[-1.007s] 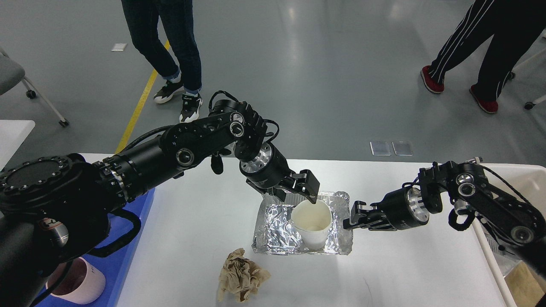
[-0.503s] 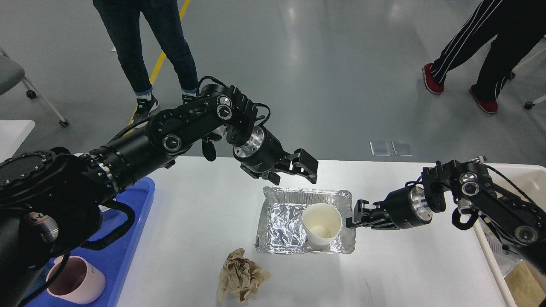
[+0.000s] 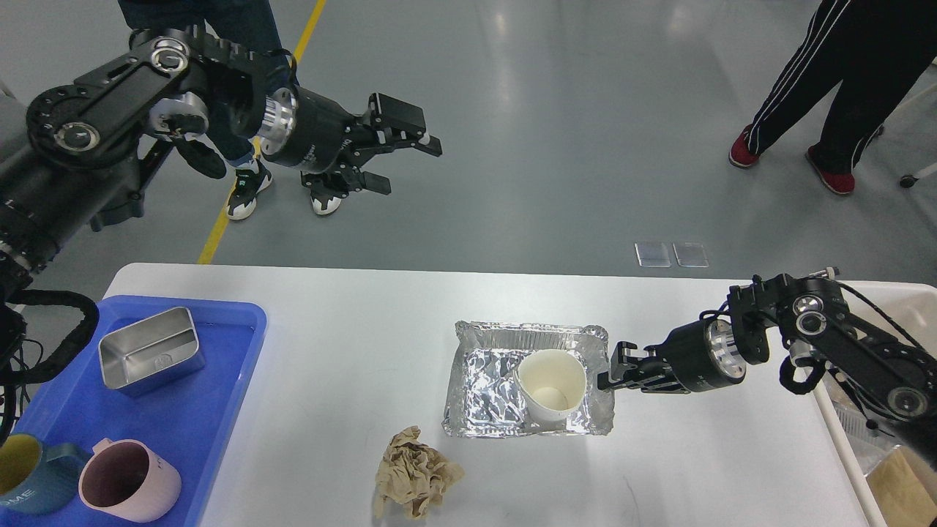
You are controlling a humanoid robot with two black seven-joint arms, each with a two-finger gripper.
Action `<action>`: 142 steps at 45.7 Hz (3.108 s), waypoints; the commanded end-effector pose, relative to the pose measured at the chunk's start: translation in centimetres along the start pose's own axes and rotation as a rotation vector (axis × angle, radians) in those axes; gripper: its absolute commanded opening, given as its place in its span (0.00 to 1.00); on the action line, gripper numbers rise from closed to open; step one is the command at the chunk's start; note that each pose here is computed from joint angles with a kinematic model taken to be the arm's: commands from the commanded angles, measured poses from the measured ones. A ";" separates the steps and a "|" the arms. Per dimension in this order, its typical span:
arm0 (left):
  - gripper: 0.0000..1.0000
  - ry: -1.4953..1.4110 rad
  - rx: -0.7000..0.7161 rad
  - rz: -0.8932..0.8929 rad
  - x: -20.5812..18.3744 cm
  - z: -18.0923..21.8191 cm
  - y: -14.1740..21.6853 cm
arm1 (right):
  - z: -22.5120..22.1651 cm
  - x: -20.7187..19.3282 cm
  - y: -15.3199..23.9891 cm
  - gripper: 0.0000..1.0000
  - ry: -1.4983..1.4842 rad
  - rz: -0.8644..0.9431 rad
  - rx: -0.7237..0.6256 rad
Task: Tidy desktop
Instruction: 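Raise the left gripper away from the foil tray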
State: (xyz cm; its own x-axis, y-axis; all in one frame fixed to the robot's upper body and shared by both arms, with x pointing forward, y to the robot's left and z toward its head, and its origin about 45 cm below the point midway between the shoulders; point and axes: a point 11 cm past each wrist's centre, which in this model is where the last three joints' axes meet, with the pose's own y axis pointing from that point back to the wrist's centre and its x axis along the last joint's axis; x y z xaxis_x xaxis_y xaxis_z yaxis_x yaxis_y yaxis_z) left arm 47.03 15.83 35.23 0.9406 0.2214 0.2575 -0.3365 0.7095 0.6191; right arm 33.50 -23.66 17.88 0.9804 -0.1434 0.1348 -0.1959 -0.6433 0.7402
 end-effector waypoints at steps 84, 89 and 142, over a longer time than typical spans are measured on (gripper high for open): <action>0.98 1.049 -0.385 1.060 -8.1 -32.9 32.0 | 0.9 0.5 2.2 0.00 -0.070 0.016 0.033; 0.98 1.009 -0.305 1.108 -8.5 -33.1 35.6 | 0.5 0.4 2.3 0.00 -0.058 0.015 0.036; 0.98 1.070 -0.454 1.200 -6.5 -33.7 34.9 | -0.2 0.1 2.3 0.00 0.001 0.011 0.015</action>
State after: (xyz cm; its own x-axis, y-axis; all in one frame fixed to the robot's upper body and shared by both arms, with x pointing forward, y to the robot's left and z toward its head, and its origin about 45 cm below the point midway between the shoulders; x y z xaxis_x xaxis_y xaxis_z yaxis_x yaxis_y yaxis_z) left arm 30.71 61.06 30.33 -0.0903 0.9479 -0.3056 -0.9868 -0.0437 0.1561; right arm 33.17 -25.02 19.72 0.9781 -0.1522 0.1420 -0.2074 -0.6528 0.7285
